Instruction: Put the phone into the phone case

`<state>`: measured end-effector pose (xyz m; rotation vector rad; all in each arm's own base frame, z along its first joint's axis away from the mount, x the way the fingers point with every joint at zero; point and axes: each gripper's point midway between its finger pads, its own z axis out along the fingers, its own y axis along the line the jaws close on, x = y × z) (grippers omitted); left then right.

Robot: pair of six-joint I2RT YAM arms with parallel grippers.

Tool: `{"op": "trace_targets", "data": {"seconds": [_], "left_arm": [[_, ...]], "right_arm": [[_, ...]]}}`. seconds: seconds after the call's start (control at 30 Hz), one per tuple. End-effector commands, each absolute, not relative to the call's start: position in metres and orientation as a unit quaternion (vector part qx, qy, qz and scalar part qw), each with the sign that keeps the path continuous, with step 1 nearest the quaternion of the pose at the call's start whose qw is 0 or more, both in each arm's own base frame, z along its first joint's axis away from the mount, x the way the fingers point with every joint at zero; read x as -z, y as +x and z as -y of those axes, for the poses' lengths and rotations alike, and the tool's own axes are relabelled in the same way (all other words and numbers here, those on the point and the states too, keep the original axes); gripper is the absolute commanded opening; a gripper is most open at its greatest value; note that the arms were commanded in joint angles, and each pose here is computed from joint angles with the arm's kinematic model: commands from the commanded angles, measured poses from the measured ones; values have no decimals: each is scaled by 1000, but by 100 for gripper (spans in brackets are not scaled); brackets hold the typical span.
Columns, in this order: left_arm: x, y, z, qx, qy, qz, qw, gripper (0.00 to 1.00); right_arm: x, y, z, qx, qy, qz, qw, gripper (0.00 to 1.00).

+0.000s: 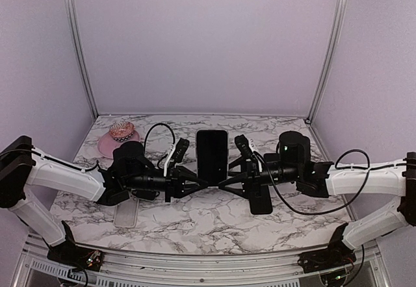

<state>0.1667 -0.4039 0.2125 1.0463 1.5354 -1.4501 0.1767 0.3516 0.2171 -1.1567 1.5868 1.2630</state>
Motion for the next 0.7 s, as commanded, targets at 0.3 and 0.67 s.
{"op": "trace_targets", "data": {"seconds": [0.3,0.67], "left_arm": [[-200,168,401,586,387,-613,361,0],[-112,282,309,220,202,-879,372,99]], "right_arm": [[-230,207,-364,-521,-398,-652,381,1],[-131,241,-329,-488,-237,-811,218,0]]}}
